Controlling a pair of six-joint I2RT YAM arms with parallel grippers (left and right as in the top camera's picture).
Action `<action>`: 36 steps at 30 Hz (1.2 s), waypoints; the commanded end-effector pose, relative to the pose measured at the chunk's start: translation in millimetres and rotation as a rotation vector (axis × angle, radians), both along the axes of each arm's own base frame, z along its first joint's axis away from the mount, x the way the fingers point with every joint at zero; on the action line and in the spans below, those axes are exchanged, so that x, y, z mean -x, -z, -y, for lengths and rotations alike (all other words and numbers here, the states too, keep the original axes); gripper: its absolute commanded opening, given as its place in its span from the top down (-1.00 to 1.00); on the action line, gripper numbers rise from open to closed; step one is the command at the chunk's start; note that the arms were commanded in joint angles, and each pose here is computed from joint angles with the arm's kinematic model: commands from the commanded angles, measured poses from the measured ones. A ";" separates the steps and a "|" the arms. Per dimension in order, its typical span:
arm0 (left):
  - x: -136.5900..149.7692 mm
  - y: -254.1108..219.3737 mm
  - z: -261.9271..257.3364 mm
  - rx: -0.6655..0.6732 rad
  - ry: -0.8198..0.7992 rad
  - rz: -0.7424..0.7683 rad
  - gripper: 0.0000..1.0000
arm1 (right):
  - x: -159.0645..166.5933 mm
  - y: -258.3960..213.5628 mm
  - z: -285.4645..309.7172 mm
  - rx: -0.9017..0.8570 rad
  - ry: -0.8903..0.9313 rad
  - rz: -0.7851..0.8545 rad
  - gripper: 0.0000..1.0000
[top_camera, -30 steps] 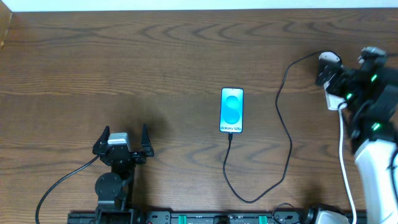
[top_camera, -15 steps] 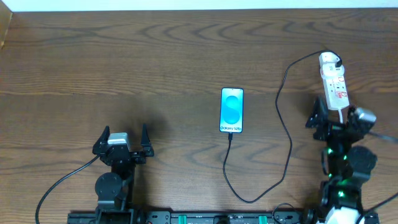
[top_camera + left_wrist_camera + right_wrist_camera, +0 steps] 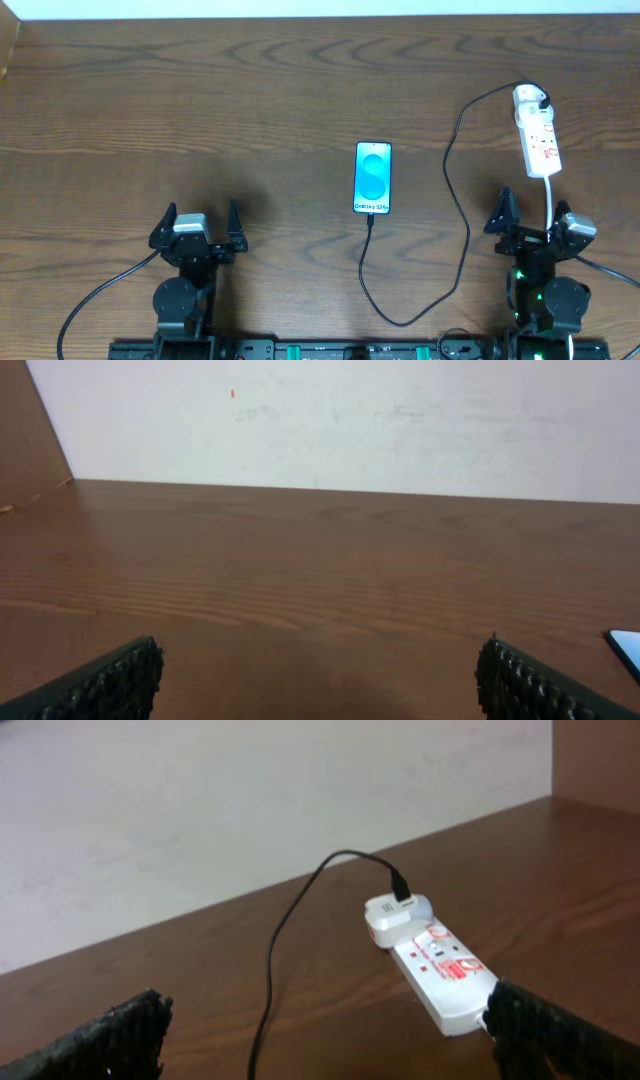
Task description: Plug charger to phone and switch on socket
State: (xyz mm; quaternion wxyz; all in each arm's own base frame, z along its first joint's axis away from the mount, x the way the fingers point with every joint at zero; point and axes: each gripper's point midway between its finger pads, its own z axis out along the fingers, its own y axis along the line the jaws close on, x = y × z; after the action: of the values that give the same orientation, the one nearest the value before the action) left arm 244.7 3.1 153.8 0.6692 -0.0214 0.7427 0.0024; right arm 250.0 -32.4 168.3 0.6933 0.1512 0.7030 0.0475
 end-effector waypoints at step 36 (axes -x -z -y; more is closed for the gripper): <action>1.1 17.2 -6.0 -0.022 -0.030 -0.051 -1.00 | 4.1 11.7 -19.3 0.290 -0.107 -0.069 -0.98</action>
State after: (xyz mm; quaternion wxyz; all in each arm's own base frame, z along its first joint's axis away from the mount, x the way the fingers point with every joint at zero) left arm 244.6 3.1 153.8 0.6691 -0.0214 0.7429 0.0024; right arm 246.1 -16.1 156.2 0.6785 0.0235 0.7339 -0.0231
